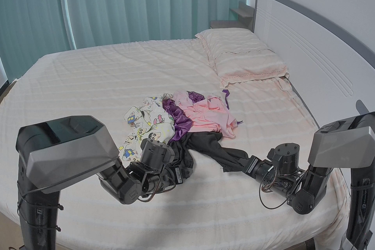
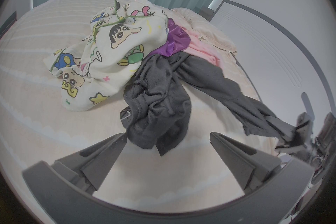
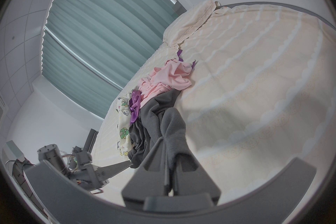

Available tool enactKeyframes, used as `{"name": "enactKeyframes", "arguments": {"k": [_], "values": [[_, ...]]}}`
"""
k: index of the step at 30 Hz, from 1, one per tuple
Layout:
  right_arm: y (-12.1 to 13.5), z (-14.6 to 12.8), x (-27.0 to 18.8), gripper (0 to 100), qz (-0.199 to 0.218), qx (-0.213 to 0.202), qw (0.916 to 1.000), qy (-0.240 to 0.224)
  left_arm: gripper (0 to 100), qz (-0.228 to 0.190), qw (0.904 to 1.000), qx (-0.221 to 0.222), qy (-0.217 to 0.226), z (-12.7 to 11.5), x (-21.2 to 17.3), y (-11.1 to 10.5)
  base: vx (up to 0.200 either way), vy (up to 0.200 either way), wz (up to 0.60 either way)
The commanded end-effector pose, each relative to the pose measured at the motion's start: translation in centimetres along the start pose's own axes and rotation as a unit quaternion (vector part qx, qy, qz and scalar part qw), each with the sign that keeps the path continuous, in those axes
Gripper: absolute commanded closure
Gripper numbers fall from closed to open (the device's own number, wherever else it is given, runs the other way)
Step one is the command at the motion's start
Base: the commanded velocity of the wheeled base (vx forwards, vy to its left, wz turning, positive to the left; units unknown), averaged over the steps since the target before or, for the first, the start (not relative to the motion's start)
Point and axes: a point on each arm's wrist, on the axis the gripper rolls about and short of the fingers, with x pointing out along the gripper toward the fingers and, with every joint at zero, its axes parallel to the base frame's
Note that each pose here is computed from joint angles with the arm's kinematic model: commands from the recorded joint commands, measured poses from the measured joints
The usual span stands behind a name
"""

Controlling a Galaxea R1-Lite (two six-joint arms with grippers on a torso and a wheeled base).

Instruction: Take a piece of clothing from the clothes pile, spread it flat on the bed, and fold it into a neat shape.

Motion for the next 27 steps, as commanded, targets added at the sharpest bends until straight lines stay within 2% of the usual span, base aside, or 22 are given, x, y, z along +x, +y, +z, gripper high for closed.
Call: {"name": "enactKeyframes", "arguments": {"k": [1, 6, 11, 12, 15, 19, 24, 25, 26, 27], "values": [[0.1, 0.0, 0.0, 100, 0.002, -0.001, 1.0, 0.0, 0, 0.024, 0.9997, 0.001, -0.002, -1.0, 3.3, 0.4, 0.0, 0.0, 0.0], [0.2, 0.1, 0.0, 100, 0.007, 0.0, 1.0, -0.005, 0, 0.022, 0.9997, -0.001, -0.012, -0.8, 4.9, 0.2, 0.0, 0.0, 0.0], [0.1, 0.0, -0.1, 100, 0.009, -0.001, 0.9999, -0.006, 0, 0.012, 0.9994, -0.022, -0.022, -0.3, 5.2, -0.5, 0.0, 0.0, 0.0], [0.1, 0.0, -0.1, 100, 0.009, -0.001, 0.9999, -0.007, 100, 0.011, 0.9993, -0.026, -0.025, -0.3, 5.2, -0.6, 0.0, 0.0, 0.0], [0.1, 0.0, -0.1, 100, 0.009, -0.001, 0.9999, -0.006, 100, 0.016, 0.9989, -0.032, -0.03, -0.2, 5.1, -0.5, 0.0, 0.0, 0.0], [0.0, -0.1, -0.2, 100, 0.007, 0.0, 1.0, -0.004, 100, 0.044, 0.9981, -0.032, -0.029, -0.9, 4.3, 0.2, 0.0, 0.0, 0.0], [0.8, 0.0, -0.8, 100, 0.037, 0.002, 0.9991, -0.022, 100, 0.024, 0.9971, -0.05, -0.052, 0.1, 1.2, -0.1, 0.0, 0.0, 0.0], [1.2, 0.0, -1.3, 100, 0.047, 0.0, 0.9986, -0.024, 100, 0.005, 0.9953, -0.065, -0.072, 0.7, -0.5, -0.3, 0.0, 0.0, 0.0], [1.2, 0.0, -1.3, 100, 0.047, 0.0, 0.9986, -0.024, 100, 0.005, 0.9953, -0.065, -0.072, 0.7, -0.5, -0.3, 0.0, 0.0, 0.0], [2.4, 0.4, -2.1, 100, 0.067, 0.0, 0.9974, -0.026, 100, -0.017, 0.9927, -0.079, -0.089, 1.1, -2.6, -0.5, 0.0, 0.0, 0.0]]}}
